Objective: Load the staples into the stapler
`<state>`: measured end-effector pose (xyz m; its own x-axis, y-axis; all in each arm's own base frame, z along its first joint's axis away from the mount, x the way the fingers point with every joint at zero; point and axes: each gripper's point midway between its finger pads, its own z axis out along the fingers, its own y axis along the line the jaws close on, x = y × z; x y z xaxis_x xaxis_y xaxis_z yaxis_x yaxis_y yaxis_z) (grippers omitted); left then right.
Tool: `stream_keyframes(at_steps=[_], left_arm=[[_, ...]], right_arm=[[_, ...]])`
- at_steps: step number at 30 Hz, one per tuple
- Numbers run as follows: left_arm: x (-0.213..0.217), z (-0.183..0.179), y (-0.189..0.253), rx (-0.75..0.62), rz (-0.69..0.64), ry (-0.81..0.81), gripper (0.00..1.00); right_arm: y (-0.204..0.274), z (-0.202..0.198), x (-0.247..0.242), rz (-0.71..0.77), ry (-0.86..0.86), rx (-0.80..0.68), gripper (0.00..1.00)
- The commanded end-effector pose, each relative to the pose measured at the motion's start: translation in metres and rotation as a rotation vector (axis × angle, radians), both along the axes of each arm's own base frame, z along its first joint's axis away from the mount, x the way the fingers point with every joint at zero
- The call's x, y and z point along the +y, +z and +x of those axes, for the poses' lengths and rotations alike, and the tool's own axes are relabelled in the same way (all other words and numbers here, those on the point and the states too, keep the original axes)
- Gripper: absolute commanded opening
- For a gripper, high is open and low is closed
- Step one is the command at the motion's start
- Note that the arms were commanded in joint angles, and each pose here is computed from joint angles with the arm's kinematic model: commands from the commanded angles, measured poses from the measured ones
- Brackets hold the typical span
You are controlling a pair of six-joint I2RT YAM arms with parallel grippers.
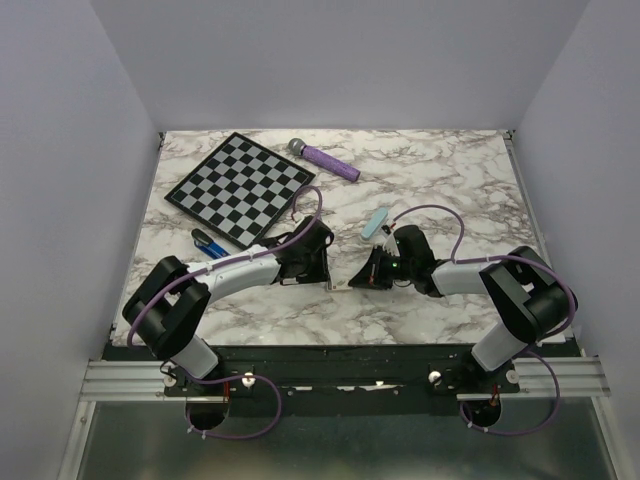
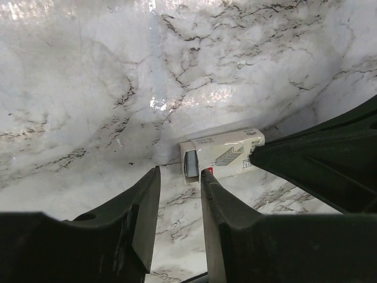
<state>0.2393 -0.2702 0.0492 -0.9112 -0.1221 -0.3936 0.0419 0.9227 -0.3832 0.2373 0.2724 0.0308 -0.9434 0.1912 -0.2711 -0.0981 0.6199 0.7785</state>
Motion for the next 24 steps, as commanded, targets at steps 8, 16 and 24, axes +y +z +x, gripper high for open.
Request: stream_keyframes(at_steps=[8, 16, 24], left_arm=[[-0.020, -0.003, 0.002, 0.030, -0.058, -0.061, 0.40], [-0.015, -0.004, -0.007, 0.044, -0.028, -0.057, 0.33], [-0.018, -0.005, -0.013, 0.060, -0.029, -0.067, 0.29]], right_arm=[[0.003, -0.002, 0.000, 0.011, 0.024, -0.018, 0.01], [0.004, -0.002, 0.000, 0.015, 0.027, -0.020, 0.01], [0.004, -0.002, 0.001, 0.019, 0.030, -0.018, 0.01]])
